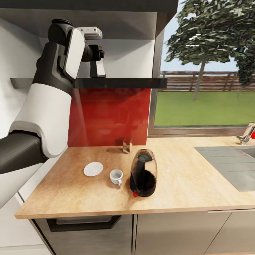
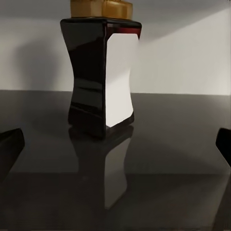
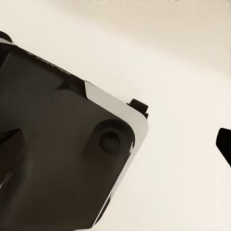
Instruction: Set up a coffee station on the kitchen countertop: keep the coffee maker on the countertop, move the bottle of coffee from the kitchen shelf to the counter next to the coffee maker, place a paper coffee filter on top of the coffee maker, put the saucer next to the coffee maker with the coffee cup on the saucer, and place the electric kettle next to the coffee maker.
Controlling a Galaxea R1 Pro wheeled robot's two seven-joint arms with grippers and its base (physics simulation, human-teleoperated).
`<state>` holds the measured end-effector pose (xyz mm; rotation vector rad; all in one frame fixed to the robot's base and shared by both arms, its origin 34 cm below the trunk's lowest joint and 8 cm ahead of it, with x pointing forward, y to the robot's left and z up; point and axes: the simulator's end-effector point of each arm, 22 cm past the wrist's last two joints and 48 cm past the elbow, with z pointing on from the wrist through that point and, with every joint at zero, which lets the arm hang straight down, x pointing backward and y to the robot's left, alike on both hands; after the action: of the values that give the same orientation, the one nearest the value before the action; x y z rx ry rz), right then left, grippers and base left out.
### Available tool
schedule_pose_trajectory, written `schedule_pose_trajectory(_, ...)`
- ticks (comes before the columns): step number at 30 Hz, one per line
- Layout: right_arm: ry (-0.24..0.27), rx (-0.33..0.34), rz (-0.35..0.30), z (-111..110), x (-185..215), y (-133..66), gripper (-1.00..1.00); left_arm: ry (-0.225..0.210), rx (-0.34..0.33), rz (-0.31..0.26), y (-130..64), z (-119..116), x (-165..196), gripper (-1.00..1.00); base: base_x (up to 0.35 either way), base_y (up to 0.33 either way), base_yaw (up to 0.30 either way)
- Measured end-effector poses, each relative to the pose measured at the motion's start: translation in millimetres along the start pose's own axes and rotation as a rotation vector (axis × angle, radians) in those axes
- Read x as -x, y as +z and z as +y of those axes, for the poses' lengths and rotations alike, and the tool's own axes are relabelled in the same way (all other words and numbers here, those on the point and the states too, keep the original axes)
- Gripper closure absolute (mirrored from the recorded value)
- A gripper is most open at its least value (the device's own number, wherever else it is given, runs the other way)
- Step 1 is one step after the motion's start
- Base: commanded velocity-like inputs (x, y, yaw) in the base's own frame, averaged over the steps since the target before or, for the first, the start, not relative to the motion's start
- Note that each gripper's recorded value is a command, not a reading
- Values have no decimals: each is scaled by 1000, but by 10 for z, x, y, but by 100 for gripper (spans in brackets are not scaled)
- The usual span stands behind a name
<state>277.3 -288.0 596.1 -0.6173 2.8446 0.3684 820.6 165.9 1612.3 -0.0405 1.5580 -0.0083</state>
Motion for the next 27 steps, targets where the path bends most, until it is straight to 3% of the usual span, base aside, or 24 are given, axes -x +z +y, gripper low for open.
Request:
schedule_pose_trajectory(15, 8, -1, 28, 5, -148, -17, -100, -1, 2, -8, -15, 8, 27, -100, 73, 0, 0)
schedule_pose_trajectory(18, -21, 5, 44, 17, -202, -21, -100, -2, 3, -9, -16, 10, 30, -100, 31, 0, 0)
schedule_pose_trajectory(23, -170, 36, 110, 73, -360, -32, -100, -2, 3, -8, -13, 11, 28, -100, 9, 0, 0)
schedule_pose_trajectory(27, -212, 45, 130, 84, -417, -39, -100, -2, 3, -8, -13, 12, 28, -100, 2, 0, 0)
